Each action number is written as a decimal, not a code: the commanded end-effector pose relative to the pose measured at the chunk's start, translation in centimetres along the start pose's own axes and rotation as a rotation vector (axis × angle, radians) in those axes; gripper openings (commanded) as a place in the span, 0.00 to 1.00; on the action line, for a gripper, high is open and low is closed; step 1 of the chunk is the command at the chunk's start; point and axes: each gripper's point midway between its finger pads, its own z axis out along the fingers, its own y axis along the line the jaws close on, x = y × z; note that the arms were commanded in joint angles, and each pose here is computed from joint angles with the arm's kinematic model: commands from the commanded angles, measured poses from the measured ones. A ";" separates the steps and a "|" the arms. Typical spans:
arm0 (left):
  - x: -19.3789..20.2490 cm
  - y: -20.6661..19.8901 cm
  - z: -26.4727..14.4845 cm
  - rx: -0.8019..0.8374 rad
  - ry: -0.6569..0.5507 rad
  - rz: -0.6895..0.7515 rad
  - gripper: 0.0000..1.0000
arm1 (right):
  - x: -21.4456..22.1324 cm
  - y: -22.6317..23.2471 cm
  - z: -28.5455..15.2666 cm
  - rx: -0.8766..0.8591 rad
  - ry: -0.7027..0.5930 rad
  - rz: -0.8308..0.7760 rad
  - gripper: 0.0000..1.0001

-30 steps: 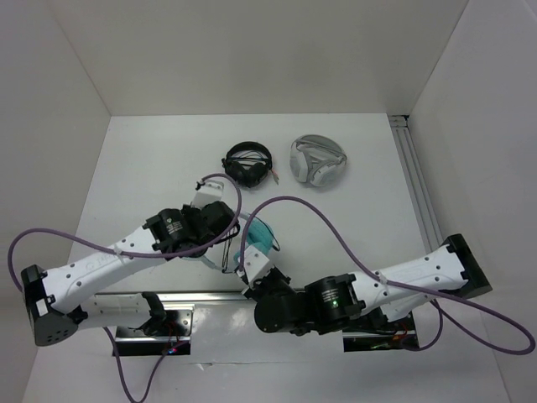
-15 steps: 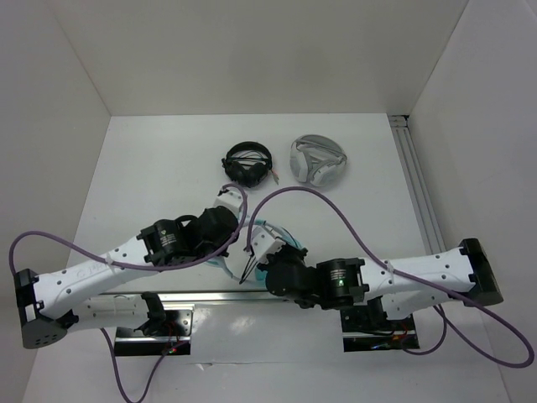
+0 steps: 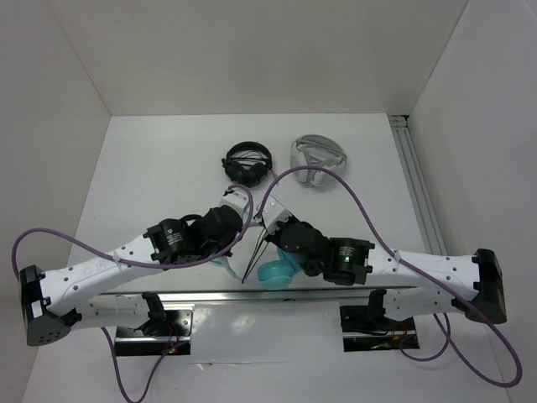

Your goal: Wrap the headphones

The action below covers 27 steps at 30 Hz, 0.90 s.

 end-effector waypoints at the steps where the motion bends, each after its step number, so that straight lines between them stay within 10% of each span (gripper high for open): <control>1: 2.0 0.0 -1.1 0.050 0.067 0.087 0.00 | -1.0 -2.5 1.5 0.094 -0.051 0.093 0.00; 27: 1.5 0.0 -3.5 0.080 0.103 0.071 0.00 | 3.5 -7.0 7.0 0.134 0.065 0.180 0.25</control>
